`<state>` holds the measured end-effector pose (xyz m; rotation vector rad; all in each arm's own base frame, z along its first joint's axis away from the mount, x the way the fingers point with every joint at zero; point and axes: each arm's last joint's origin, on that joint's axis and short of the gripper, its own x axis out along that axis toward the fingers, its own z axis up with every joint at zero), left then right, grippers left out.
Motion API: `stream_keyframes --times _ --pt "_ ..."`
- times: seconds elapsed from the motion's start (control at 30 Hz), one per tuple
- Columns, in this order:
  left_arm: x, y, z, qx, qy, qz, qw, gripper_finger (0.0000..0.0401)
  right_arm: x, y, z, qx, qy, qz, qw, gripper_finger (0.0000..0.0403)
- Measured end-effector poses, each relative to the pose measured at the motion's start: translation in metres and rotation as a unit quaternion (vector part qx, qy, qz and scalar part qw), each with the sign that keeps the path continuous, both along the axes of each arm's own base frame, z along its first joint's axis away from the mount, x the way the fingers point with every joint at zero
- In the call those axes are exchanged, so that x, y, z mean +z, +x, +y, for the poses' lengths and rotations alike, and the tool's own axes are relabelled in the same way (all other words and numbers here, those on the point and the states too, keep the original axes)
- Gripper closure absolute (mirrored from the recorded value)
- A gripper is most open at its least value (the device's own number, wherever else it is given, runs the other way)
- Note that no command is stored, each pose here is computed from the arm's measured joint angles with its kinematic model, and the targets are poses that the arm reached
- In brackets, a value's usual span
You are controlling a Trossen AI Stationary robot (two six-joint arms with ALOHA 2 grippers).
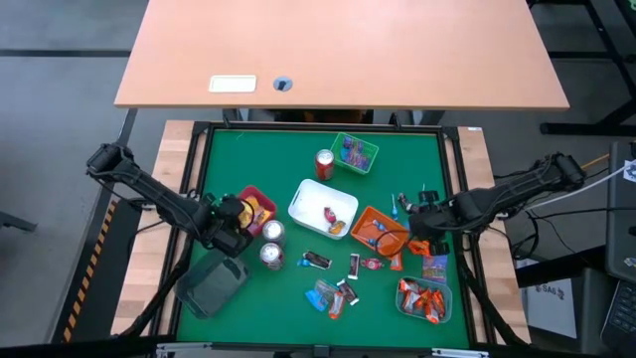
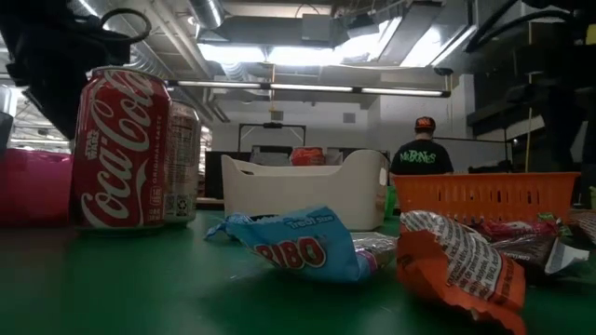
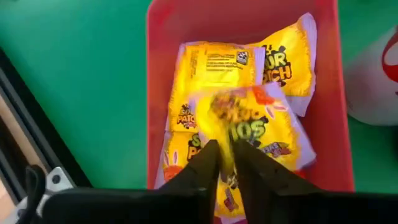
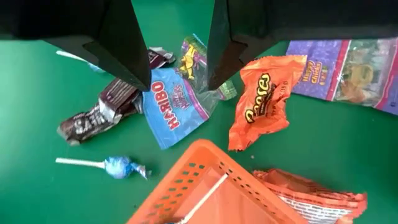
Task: Sort candy
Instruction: Put the yellow candy into the red bin, then put the blue candy into the green bin
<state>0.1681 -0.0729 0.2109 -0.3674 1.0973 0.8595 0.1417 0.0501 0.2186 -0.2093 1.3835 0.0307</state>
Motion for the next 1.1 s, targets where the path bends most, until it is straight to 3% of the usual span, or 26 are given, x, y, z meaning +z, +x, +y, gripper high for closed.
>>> stream_keyframes --times 0.27,0.7,0.9,1.1 --pt "-0.007 0.005 -0.002 0.000 -0.017 -0.031 0.999 0.0304 -0.004 -0.001 0.000 -0.007 0.004 -0.007 1.000 0.0249" --pt "-0.007 0.008 -0.004 0.000 -0.026 -0.048 0.998 0.0302 -0.008 0.003 0.003 -0.055 0.043 -0.017 0.997 0.0249" --pt "-0.007 0.008 -0.004 0.000 -0.024 -0.049 0.999 0.0302 -0.032 -0.008 -0.002 -0.090 0.031 0.023 0.995 0.0249" --pt "-0.007 0.008 -0.004 0.000 -0.023 -0.049 0.999 0.0302 -0.032 -0.004 -0.001 -0.138 0.031 -0.007 0.990 0.0249"
